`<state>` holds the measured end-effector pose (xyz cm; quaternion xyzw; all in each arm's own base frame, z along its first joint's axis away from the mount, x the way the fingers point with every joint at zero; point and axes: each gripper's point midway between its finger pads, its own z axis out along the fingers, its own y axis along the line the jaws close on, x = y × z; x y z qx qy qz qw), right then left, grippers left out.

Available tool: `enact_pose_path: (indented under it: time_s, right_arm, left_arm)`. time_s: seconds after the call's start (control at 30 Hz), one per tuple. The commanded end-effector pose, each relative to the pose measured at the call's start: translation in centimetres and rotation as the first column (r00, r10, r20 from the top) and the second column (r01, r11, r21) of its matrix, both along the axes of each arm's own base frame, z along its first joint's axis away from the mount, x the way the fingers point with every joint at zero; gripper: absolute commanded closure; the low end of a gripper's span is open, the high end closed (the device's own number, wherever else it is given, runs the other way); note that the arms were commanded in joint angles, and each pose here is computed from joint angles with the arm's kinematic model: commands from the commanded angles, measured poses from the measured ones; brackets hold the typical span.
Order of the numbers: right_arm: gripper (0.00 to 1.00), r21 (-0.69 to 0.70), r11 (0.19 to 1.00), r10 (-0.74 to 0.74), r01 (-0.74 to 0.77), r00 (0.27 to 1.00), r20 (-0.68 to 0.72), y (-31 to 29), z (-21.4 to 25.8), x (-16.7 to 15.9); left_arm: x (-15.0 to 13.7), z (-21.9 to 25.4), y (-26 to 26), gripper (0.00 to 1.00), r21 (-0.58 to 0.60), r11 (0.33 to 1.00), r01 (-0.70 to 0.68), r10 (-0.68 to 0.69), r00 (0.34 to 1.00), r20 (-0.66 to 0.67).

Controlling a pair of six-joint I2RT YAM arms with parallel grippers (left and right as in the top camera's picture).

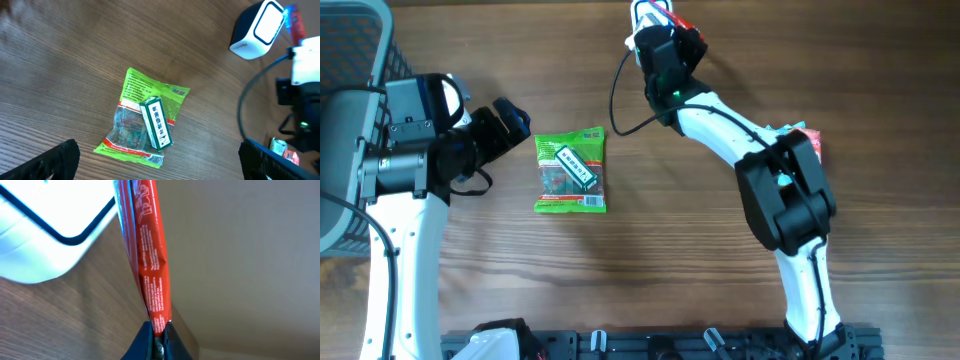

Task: Scan the item barcode
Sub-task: 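Hold the red stick's barcode over the white scanner with the right gripper, then place the red stick right of center and reach to the green box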

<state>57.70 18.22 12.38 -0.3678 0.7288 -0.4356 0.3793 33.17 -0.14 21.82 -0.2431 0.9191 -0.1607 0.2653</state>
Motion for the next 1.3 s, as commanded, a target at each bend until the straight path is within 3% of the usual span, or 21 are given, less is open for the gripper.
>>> enact_pose_path:
  time_s: [0.0,0.57,0.73,0.93,1.07,1.17,1.27]
  right_arm:
    - [0.96,-0.047,0.998,-0.031,0.033,0.999,0.028,-0.2,-1.2,0.6]
    - [0.96,-0.116,0.993,0.016,-0.016,1.0,-0.001,0.6,-2.5,0.9]
    - [0.96,0.008,0.993,-0.117,0.118,0.97,0.214,-0.8,3.6,1.0]
    - [0.96,0.098,0.986,-0.156,0.133,0.949,0.274,-0.9,11.0,-1.3]
    - [0.96,0.223,0.961,-0.2,0.165,0.969,0.147,-2.1,12.4,-5.5]
    - [0.96,0.391,0.891,-0.195,0.232,0.972,-0.132,-3.1,9.5,-10.7]
    - [0.96,0.515,0.771,-0.111,0.374,0.876,-0.47,-3.2,5.7,-16.2]
  left_arm:
    - [0.3,0.4,0.3,0.0,0.011,1.0,-0.002,0.002,1.0,0.013]
    - [0.3,0.4,0.3,0.0,0.011,1.0,-0.002,0.002,1.0,0.013]
    - [0.3,0.4,0.3,0.0,0.011,1.0,-0.002,0.002,1.0,0.012]
    - [0.3,0.4,0.3,0.0,0.011,1.0,-0.002,0.002,1.0,0.013]
    - [0.3,0.4,0.3,0.0,0.011,1.0,-0.002,0.002,1.0,0.013]
    - [0.3,0.4,0.3,0.0,0.011,1.0,-0.002,0.002,1.0,0.013]
    - [0.3,0.4,0.3,0.0,0.011,1.0,-0.002,0.002,1.0,0.013]
